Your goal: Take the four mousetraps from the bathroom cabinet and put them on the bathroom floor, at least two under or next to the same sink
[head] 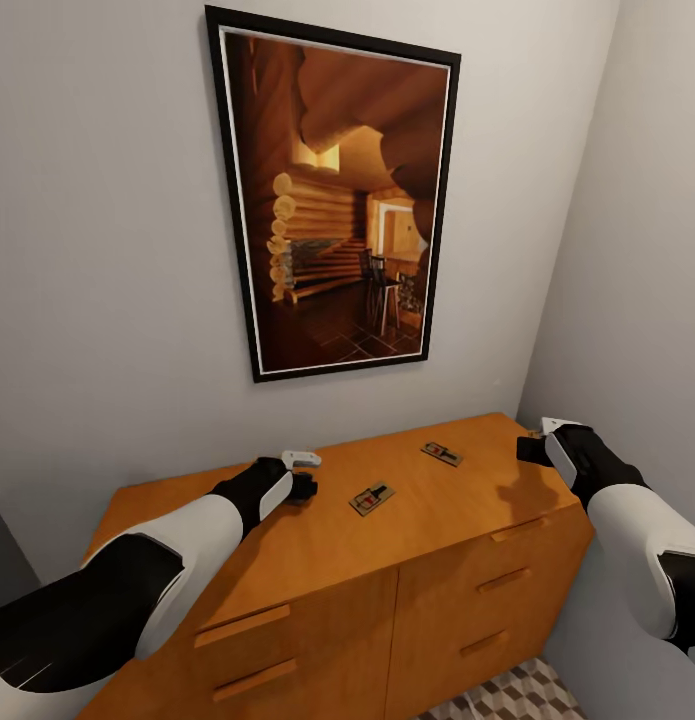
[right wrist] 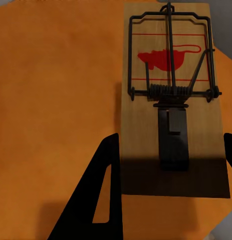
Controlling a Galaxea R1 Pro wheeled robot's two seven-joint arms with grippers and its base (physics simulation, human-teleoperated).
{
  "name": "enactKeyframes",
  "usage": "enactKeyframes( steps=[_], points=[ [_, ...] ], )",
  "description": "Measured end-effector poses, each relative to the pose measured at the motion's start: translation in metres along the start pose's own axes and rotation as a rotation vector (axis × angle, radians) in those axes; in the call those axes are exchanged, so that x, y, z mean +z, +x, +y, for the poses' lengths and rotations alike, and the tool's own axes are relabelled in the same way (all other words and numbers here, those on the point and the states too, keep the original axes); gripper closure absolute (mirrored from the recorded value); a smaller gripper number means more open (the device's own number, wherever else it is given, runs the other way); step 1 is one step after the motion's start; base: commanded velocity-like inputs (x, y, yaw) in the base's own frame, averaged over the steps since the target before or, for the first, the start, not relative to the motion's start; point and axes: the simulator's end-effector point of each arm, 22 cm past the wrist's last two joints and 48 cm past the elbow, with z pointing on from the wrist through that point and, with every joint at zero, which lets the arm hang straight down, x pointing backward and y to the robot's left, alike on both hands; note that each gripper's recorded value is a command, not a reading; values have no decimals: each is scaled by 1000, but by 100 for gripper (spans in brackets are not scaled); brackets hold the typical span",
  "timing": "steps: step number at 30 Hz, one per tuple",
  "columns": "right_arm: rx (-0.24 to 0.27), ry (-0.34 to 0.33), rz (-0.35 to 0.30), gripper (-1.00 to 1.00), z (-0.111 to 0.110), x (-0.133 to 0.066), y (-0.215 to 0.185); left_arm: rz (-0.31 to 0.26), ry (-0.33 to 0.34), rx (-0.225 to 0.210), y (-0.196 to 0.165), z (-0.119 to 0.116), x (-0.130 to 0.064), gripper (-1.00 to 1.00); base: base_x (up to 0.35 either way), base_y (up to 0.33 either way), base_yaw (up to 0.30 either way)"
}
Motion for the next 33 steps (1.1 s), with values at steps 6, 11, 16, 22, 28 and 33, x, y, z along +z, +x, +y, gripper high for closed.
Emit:
enactKeyframes(
  steps=[6, 11, 16, 22, 28, 33],
  points=[
    [0, 0, -1, 100, 0, 0, 0, -8, 1, 17, 3, -3, 1, -100, 0, 0, 0],
    [1, 2, -1, 100, -2, 0, -1, -15, 11, 13, 3, -7, 1, -100, 0, 0, 0],
    [1, 3, -1, 100, -3, 0, -1, -21, 17, 12, 4, -10, 1, -100, 0, 0, 0],
    [1, 3, -1, 100, -3, 0, -1, -23, 19, 13, 4, -11, 1, -100, 0, 0, 0],
    [1, 4, -1, 100, -3, 0, -1, -25, 21, 12, 4, -11, 1, -100, 0, 0, 0],
    [1, 5, -1, 100, -4, -1, -1, -27, 23, 10, 4, -12, 1, -100, 0, 0, 0]
  ],
)
